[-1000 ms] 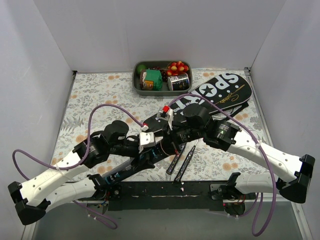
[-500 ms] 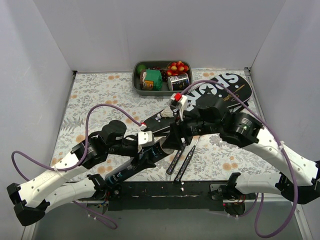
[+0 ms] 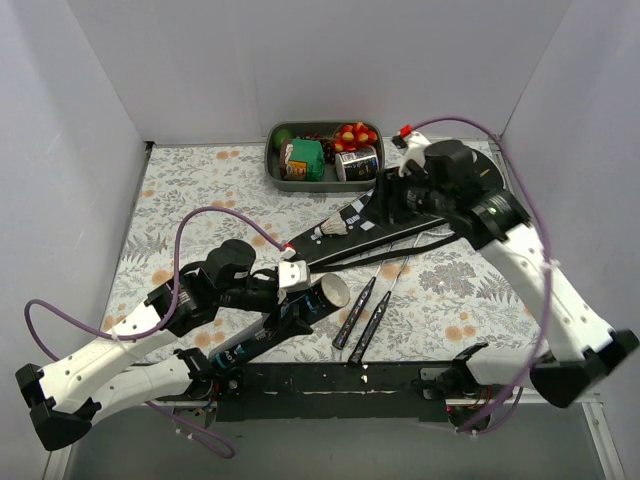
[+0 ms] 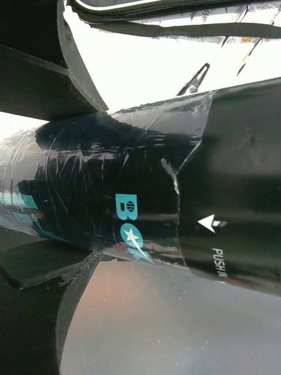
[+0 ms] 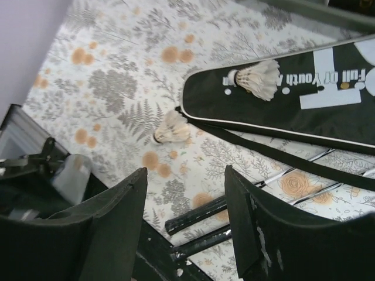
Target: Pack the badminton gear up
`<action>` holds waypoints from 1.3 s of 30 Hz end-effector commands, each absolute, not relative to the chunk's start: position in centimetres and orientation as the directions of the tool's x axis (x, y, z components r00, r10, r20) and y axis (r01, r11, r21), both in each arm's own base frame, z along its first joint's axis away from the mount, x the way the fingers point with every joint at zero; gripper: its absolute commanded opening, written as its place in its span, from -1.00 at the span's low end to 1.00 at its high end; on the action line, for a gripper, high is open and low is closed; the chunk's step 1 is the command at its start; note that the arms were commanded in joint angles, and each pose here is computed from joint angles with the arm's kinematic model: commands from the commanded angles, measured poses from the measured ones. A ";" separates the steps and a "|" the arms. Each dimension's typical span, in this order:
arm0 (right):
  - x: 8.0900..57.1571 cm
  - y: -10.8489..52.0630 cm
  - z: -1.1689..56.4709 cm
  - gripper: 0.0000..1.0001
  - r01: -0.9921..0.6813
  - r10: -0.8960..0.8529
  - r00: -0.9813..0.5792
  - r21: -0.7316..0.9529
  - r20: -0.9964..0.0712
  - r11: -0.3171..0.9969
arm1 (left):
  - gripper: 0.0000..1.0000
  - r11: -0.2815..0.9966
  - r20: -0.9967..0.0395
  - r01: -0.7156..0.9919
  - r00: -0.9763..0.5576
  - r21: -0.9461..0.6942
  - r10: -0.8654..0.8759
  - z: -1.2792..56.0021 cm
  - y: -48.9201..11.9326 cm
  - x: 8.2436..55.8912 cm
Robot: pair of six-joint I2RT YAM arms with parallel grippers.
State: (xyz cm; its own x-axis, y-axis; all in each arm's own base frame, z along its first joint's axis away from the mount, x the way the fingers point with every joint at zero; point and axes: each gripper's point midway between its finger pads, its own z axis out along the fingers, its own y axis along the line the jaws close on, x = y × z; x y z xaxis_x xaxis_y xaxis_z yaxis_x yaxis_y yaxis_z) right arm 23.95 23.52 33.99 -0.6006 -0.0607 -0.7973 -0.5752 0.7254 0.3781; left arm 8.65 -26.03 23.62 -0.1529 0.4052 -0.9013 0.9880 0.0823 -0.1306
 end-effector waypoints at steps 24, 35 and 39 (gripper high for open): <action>40.0 29.2 14.3 0.36 -0.531 -0.037 -0.768 0.604 -0.639 0.594 | -0.56 0.084 -0.907 0.986 -0.165 -0.144 0.387 24.0 -26.3 8.6; 40.0 30.9 11.1 0.34 -0.511 -0.037 -0.817 0.692 -0.575 0.510 | -0.56 0.099 -0.900 0.985 -0.173 -0.145 0.399 23.4 -26.4 9.0; 39.4 31.3 10.2 -0.01 -0.503 -0.035 -0.831 0.724 -0.555 0.472 | -0.56 0.100 -0.898 0.984 -0.176 -0.148 0.404 23.2 -26.4 9.0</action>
State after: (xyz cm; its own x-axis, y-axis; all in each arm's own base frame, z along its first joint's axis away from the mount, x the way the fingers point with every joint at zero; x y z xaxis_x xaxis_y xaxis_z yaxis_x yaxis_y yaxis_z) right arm 39.52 30.10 9.38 -0.8424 -0.0451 -0.5370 -0.4680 0.5551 0.6876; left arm 8.93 -26.25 22.89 -0.1719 0.4179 -0.8921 0.9848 0.0953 -0.1451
